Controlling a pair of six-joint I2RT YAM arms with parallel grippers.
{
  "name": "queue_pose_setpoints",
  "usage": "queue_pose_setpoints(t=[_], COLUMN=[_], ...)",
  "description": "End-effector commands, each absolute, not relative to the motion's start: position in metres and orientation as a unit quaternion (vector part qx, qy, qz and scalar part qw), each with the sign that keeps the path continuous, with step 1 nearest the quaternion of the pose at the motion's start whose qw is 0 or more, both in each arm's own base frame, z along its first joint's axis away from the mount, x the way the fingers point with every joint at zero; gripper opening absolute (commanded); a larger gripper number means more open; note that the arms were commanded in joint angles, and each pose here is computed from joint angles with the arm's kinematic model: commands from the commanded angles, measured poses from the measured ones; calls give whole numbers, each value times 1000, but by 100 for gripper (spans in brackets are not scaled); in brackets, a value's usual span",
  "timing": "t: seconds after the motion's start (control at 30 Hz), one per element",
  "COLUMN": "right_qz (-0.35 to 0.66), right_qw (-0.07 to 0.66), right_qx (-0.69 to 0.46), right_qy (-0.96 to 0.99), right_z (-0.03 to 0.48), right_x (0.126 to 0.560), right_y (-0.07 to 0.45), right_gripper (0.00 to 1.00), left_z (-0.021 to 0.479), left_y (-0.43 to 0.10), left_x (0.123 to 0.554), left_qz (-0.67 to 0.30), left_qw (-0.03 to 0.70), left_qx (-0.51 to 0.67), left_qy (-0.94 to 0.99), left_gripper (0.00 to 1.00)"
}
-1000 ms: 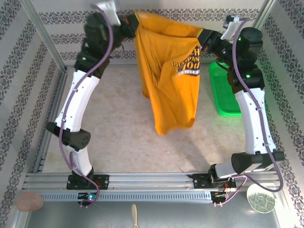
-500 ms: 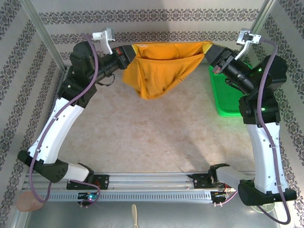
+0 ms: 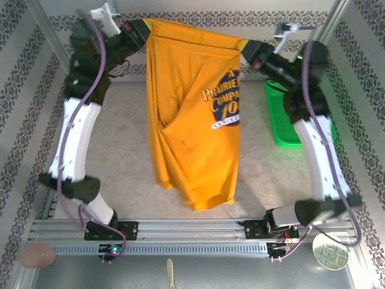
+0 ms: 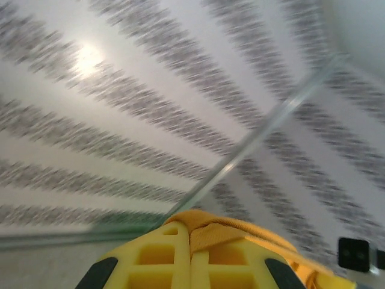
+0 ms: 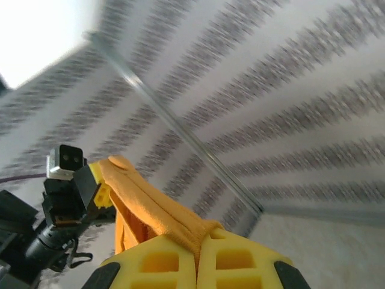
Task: Fold the inside-out t-shirt
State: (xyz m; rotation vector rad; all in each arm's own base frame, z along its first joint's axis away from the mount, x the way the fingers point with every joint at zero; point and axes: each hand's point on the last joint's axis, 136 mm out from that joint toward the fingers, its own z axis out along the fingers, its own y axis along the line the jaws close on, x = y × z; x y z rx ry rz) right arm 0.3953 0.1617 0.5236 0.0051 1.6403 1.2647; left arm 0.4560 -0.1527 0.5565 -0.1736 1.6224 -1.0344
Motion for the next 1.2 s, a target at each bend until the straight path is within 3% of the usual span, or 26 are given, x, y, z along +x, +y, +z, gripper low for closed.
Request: queue_pose_setpoints(t=[0.0, 0.13, 0.27, 0.4, 0.47, 0.57, 0.7, 0.8, 0.97, 1.17], right_qz=[512, 543, 552, 544, 535, 527, 536, 549, 554, 574], right_qw=[505, 532, 575, 595, 591, 557, 485, 417, 350, 341], right_qx=[36, -41, -108, -142, -138, -105, -48, -33, -48, -13], right_qy=[693, 649, 593, 574, 588, 633, 689, 724, 754, 744], right_z=[513, 565, 627, 638, 619, 546, 420, 335, 264, 251], right_x=[427, 416, 381, 353, 349, 360, 363, 340, 278, 244], right_y=[163, 196, 212, 222, 225, 227, 233, 249, 268, 257], right_gripper=[0, 0, 0, 0, 0, 0, 0, 0, 0, 0], left_z=[511, 559, 614, 641, 626, 575, 449, 386, 376, 411], left_y=[-119, -124, -124, -121, -120, -115, -114, -122, -152, -216], left_x=[505, 504, 474, 429, 418, 403, 388, 363, 322, 323], left_qz=[-409, -434, -450, -429, -416, -408, -414, -437, -462, -496], left_qw=[531, 566, 617, 652, 646, 630, 562, 520, 509, 496], left_qx=[-159, -124, -84, -47, -45, -60, -108, -126, -95, -31], left_qy=[724, 689, 640, 623, 638, 658, 708, 723, 720, 712], left_gripper=[0, 0, 0, 0, 0, 0, 0, 0, 0, 0])
